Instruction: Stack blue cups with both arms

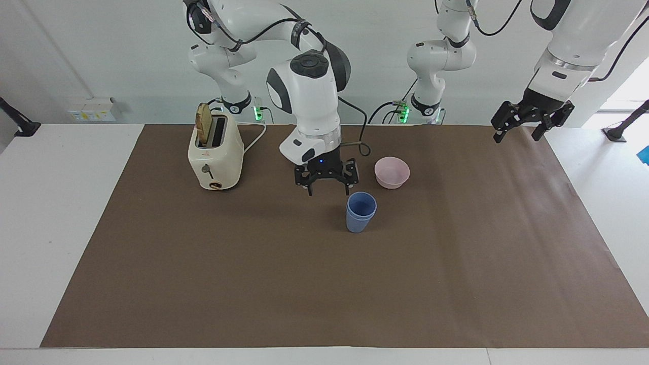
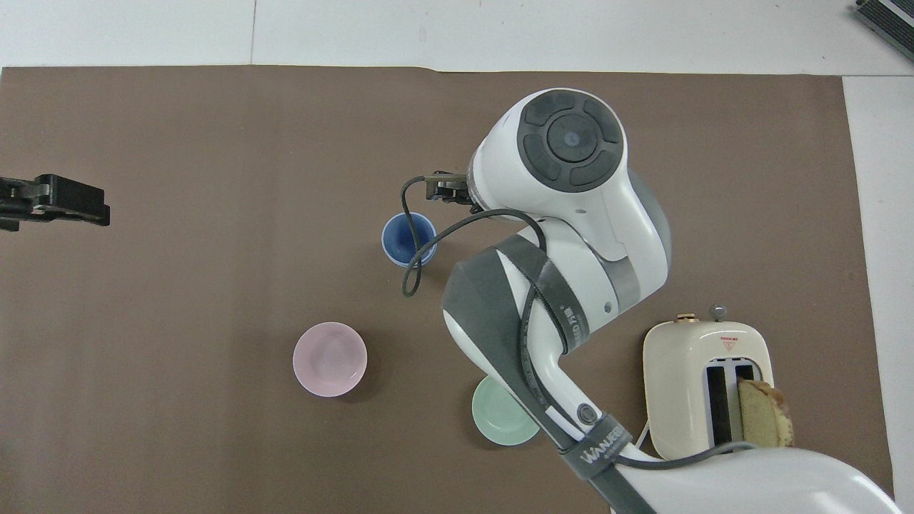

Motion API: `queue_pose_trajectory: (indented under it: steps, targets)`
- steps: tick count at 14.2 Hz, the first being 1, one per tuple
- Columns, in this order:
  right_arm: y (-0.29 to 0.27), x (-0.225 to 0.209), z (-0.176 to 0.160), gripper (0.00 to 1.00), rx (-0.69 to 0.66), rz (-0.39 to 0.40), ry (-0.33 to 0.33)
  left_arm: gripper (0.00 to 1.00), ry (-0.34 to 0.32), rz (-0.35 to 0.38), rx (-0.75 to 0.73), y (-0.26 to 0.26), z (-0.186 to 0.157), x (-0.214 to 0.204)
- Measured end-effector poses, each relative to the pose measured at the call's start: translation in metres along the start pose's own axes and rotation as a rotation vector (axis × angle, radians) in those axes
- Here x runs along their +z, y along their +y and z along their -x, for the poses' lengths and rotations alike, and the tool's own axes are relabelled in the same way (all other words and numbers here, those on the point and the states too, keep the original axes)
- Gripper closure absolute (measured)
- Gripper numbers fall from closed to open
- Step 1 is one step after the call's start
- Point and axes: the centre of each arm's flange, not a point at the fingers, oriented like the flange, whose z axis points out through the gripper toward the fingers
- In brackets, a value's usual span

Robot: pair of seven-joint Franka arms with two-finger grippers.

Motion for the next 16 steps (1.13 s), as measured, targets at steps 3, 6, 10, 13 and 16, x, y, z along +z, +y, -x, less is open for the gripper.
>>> queue_pose_trajectory:
  steps: [3,6,10,13,16]
  targets:
    - [0.03,-0.022,-0.008,0.0,-0.016,0.035,-0.004,0.0,0.0,0.0,0.0,0.0,0.0,0.0]
    - [0.059,-0.046,-0.015,0.0,-0.025,0.051,-0.006,0.0,0.0,0.0,0.0,0.0,0.0,0.0]
    - [0.126,-0.096,-0.022,0.0,-0.045,0.083,-0.022,0.0,0.0,0.0,0.0,0.0,0.0,0.0]
    - [0.168,-0.141,-0.012,0.0,0.0,0.104,-0.032,0.0,0.0,0.0,0.0,0.0,0.0,0.0]
    - [0.194,-0.179,0.001,0.0,0.041,0.114,-0.028,0.0,0.0,0.0,0.0,0.0,0.0,0.0]
